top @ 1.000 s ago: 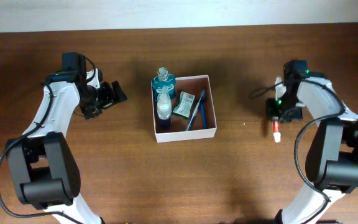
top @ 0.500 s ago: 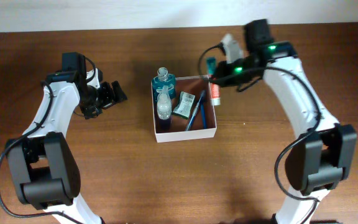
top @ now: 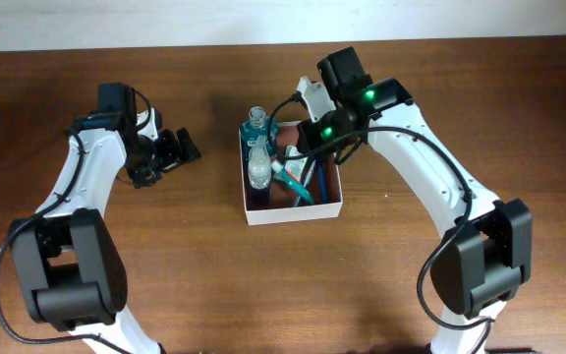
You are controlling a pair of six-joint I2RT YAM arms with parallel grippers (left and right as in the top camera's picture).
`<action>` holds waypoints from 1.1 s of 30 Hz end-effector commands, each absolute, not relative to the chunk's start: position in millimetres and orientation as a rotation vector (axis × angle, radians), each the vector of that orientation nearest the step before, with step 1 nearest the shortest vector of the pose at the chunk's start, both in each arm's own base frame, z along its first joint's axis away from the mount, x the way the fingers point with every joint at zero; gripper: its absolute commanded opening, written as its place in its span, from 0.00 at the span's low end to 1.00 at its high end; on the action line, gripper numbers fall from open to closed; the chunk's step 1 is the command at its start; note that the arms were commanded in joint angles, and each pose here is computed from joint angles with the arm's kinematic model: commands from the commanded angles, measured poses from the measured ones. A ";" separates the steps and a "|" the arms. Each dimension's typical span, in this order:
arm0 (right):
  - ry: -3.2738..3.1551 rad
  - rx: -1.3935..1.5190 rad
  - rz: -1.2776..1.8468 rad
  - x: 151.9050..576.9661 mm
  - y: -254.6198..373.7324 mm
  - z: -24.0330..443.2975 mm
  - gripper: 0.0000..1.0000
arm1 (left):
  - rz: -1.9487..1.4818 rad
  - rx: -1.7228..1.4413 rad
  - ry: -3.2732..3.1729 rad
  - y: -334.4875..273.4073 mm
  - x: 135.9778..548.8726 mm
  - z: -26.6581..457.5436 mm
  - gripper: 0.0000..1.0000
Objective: Pack container
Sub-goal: 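Grasp the toothpaste tube and carry it into the box, then release the toothpaste in the box and lift the right gripper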
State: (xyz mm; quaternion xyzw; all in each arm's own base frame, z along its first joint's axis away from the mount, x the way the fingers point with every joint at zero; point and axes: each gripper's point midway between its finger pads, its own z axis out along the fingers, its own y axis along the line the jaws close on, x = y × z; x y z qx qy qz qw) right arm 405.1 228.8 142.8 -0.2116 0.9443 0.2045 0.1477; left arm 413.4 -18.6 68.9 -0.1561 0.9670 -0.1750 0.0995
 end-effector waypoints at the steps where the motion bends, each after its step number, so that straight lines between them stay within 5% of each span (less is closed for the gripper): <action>1: 2.694 -0.613 0.559 406.7 228.0 153.1 0.28 | -0.512 -0.454 2.871 -17.4 411.8 64.0 0.99; 6: 2.690 -0.606 0.490 411.0 220.2 153.1 0.40 | -0.512 -0.453 2.872 -17.4 411.7 63.9 0.99; 8: 2.670 -0.604 0.488 412.2 220.1 159.5 0.63 | -0.512 -0.453 2.872 -17.4 411.8 64.0 0.99; 9: 2.640 -0.604 0.491 412.9 220.4 169.8 0.98 | -0.512 -0.454 2.871 -17.4 411.8 64.0 0.99; 18: 2.216 -0.469 0.283 376.8 167.7 344.5 0.99 | -0.511 -0.454 2.872 -17.3 411.8 64.0 0.99; 23: 1.851 -0.246 0.118 277.5 83.9 462.4 0.99 | -0.512 -0.453 2.872 -17.4 411.8 64.0 0.99; 28: 1.562 -0.104 0.054 163.5 14.1 488.5 0.99 | -0.511 -0.453 2.872 -17.3 411.8 64.0 0.99; 33: 1.471 -0.094 0.002 122.7 -8.8 463.1 0.98 | -0.511 -0.453 2.872 -17.3 411.7 63.8 0.99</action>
